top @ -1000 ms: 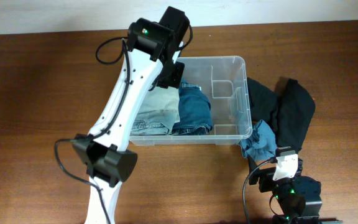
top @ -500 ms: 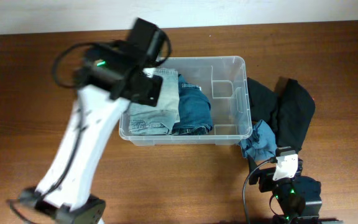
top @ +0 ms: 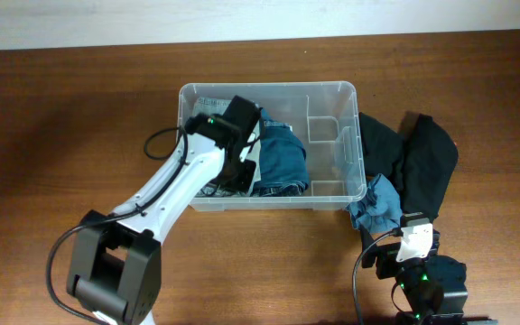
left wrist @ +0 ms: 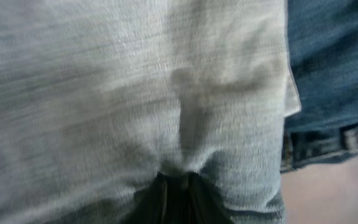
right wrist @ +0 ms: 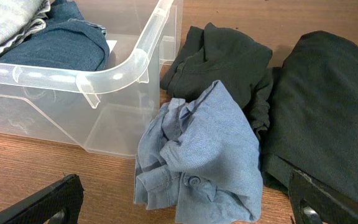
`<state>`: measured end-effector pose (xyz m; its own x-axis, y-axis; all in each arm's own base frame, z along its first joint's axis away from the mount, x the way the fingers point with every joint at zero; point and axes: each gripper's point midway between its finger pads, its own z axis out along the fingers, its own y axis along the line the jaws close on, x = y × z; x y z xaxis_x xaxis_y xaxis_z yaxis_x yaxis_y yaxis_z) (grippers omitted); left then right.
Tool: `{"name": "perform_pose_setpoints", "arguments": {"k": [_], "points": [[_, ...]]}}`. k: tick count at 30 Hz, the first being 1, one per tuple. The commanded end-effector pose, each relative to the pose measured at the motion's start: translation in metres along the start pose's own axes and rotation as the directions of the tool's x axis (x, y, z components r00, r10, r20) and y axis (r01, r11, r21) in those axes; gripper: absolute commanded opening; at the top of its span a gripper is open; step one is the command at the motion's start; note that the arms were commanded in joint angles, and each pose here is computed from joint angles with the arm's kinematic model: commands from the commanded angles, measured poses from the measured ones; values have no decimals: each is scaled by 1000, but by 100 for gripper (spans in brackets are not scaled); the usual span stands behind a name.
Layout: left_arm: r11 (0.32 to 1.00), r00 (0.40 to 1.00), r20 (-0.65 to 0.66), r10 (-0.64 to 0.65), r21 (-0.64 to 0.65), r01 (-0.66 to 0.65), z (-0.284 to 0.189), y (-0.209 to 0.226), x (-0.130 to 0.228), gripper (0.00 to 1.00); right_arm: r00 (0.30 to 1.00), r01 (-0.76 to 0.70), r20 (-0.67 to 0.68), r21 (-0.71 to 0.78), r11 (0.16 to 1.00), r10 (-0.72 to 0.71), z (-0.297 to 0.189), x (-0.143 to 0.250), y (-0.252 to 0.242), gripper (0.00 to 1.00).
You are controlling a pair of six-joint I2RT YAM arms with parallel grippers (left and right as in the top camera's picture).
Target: Pack container
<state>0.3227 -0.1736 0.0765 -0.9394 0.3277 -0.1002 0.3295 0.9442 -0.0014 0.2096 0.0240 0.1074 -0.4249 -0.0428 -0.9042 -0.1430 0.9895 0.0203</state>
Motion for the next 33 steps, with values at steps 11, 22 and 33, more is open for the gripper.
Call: {"name": "perform_pose_setpoints", "arguments": {"k": [11,22,33], "points": [[990,977,159,-139,35,135,-100,44,-48,24,1000,-3,1,-7,1000,3,1,1,1,98],[870,808,439,-393,-108,481,-282,160,8,75,1000,-3,1,-7,1000,3,1,1,1,98],[832,688,596,-415,-58,552,-342,169,59,100,1000,-3,1,-7,1000,3,1,1,1,98]]}}
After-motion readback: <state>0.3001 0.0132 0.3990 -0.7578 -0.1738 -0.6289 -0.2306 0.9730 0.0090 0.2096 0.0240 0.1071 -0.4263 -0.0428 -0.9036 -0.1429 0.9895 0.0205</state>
